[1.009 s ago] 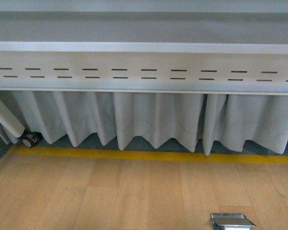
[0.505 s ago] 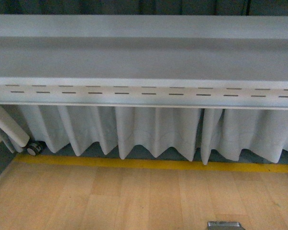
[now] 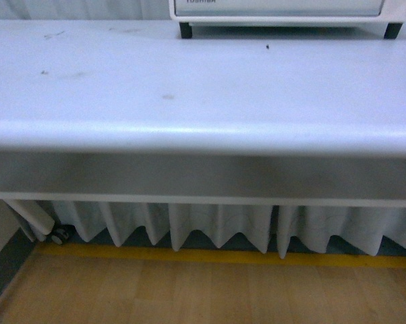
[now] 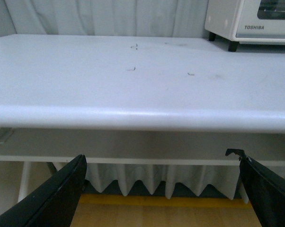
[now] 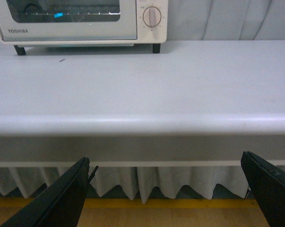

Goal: Open oven

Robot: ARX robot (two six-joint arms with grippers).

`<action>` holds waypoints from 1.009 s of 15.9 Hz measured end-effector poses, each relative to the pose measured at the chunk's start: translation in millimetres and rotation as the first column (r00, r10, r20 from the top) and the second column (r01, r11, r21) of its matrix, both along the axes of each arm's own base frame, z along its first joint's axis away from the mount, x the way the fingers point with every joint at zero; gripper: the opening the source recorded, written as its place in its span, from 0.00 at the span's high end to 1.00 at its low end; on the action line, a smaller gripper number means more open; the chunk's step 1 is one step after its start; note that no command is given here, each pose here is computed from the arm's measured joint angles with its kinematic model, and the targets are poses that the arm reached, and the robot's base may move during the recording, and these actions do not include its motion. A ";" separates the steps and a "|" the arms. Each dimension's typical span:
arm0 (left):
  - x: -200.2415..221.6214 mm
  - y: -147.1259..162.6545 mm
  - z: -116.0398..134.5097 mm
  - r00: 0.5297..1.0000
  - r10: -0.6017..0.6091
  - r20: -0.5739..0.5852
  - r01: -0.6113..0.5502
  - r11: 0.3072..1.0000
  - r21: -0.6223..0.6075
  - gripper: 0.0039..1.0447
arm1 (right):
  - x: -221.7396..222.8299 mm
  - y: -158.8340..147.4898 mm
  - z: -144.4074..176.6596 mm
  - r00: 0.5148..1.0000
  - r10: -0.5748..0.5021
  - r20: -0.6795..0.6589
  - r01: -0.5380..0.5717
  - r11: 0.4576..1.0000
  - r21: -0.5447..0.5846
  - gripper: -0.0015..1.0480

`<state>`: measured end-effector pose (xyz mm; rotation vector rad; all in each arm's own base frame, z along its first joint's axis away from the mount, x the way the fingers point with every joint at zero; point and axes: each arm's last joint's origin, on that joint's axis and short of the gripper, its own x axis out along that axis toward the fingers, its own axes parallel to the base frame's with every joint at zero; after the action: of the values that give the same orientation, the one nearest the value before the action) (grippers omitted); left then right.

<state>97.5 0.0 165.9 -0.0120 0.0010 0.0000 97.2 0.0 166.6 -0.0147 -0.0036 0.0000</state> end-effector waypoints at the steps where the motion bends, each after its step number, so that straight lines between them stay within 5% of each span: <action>1: 0.0 0.0 0.0 1.000 0.001 0.000 -0.001 1.000 0.001 0.06 | 0.0 0.0 0.0 1.000 0.000 0.000 0.000 1.000 0.000 0.06; 16: 0.0 0.0 0.2 1.000 0.000 0.001 0.000 1.000 0.002 0.06 | 0.0 0.0 -0.1 1.000 0.000 -0.001 0.000 1.000 0.000 0.06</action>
<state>97.5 0.0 166.1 -0.0105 -0.0002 0.0000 97.2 0.0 166.5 -0.0147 -0.0025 0.0004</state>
